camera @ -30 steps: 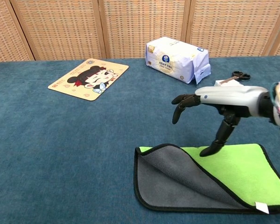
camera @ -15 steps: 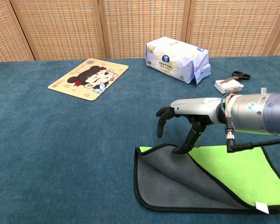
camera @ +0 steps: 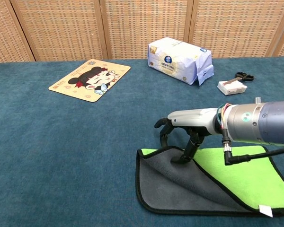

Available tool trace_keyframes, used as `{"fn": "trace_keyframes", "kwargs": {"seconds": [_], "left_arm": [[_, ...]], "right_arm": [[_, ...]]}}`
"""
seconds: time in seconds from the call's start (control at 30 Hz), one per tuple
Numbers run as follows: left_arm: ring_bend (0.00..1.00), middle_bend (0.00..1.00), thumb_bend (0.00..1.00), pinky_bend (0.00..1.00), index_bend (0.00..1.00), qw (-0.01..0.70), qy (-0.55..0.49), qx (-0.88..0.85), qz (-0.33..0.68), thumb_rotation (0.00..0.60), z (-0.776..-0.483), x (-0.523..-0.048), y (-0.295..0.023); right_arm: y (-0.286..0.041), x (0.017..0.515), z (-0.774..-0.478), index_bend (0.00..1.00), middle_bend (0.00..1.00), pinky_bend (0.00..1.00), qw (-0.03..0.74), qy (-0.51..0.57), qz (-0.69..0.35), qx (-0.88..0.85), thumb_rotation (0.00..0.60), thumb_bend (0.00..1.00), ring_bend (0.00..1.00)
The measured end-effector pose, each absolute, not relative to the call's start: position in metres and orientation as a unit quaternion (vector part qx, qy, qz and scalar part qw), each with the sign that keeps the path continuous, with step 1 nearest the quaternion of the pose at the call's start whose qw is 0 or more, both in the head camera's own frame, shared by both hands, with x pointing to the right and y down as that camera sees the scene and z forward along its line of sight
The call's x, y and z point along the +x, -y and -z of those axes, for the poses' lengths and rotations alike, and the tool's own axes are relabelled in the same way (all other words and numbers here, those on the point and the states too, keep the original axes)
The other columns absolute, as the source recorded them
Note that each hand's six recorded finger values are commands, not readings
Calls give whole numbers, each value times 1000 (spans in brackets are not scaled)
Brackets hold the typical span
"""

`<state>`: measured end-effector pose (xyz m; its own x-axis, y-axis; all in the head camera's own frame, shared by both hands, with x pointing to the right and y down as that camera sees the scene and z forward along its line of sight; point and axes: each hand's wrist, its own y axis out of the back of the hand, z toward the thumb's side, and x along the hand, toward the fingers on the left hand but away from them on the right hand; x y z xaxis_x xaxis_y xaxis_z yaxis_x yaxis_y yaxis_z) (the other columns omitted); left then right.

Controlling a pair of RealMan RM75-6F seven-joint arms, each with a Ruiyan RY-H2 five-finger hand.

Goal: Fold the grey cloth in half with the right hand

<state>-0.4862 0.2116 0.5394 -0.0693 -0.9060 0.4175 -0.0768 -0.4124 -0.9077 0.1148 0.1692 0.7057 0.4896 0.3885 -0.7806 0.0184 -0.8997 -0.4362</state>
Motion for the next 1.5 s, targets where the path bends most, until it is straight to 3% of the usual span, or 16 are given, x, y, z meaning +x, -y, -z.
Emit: {"fn": "trace_keyframes", "kwargs": {"seconds": [0.3, 0.93, 1.03, 1.1, 1.2, 1.5], "left_arm": [[0, 0, 160, 0, 0, 347, -417, -589, 599, 600, -539, -485, -212], [0, 0, 161, 0, 0, 343, -415, -600, 592, 600, -537, -483, -215], [0, 0, 160, 0, 0, 343, -415, -601, 591, 600, -537, -483, -214], [0, 0, 160, 0, 0, 342, -415, -601, 591, 600, -538, -484, -214], [0, 0, 159, 0, 0, 341, -414, -602, 592, 600, -538, -484, -214], [0, 0, 160, 0, 0, 341, -410, -602, 594, 600, -540, -483, -214]], "right_arm": [[-174, 116, -702, 599, 0, 0, 193, 119, -489, -843, 600, 489, 0], [-216, 83, -682, 592, 0, 0, 218, 96, -488, -840, 600, 492, 0], [-222, 77, -683, 435, 0, 0, 219, 89, -489, -840, 600, 452, 0], [-224, 74, -683, 219, 0, 0, 219, 87, -488, -841, 600, 363, 0], [-227, 69, -681, 50, 0, 0, 217, 84, -482, -845, 600, 297, 0], [-230, 62, -665, 30, 0, 0, 224, 82, -453, -859, 600, 280, 0]]}}
